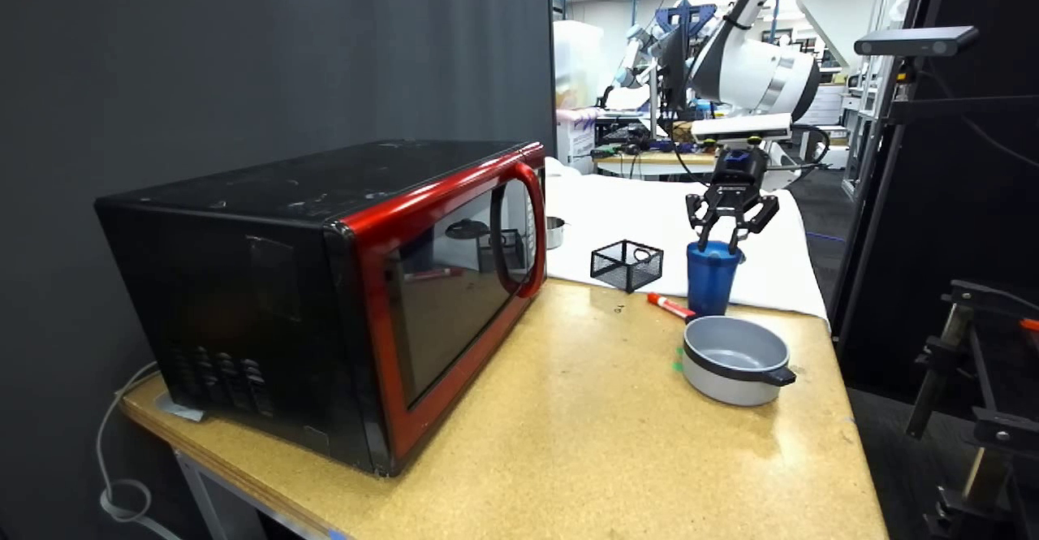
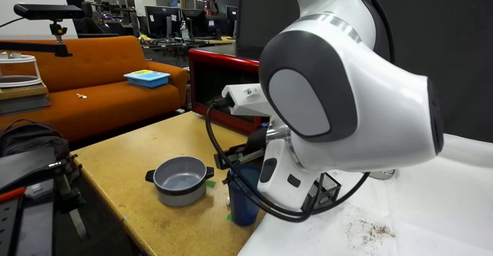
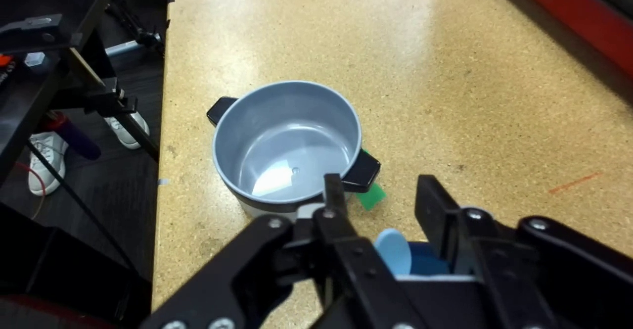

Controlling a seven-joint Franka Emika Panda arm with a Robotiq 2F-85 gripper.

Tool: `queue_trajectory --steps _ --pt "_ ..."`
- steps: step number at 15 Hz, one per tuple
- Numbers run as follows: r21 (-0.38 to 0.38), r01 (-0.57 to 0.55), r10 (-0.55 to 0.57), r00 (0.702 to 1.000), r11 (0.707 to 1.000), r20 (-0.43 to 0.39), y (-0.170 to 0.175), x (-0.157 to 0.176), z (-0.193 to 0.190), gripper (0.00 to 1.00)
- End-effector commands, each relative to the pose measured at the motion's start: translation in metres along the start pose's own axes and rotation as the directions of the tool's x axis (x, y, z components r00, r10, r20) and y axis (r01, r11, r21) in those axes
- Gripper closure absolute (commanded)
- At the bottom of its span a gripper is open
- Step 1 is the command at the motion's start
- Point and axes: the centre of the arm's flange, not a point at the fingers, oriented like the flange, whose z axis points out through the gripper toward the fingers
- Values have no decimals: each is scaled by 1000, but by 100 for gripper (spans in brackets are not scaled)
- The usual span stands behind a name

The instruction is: Remove the spoon from the cup and put it on the table

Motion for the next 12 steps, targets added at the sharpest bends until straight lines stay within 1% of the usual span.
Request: queue_trajectory --steps 1,2,3,4,5,6,7,8,9,10,11,12 --pt "-25 26 -25 1000 999 16 10 2 -10 25" --pt "-36 33 -32 999 999 24 11 6 -12 17" --pt "-52 51 -50 998 997 37 14 9 -15 18" --pt "-62 65 -62 997 996 51 16 11 -17 15" --pt "-72 80 -76 995 994 69 19 12 -18 47" --pt "-79 93 -86 993 993 81 21 12 -19 43" --pt "-83 102 -94 991 991 95 23 12 -20 44" --pt "-90 112 -103 989 990 104 24 11 -20 51" --pt "-96 119 -108 988 988 112 24 10 -20 27" --pt "-100 124 -112 987 987 118 24 9 -20 13" --pt "-104 127 -114 986 986 121 24 7 -20 12" --pt "-106 130 -117 985 986 124 23 5 -20 6"
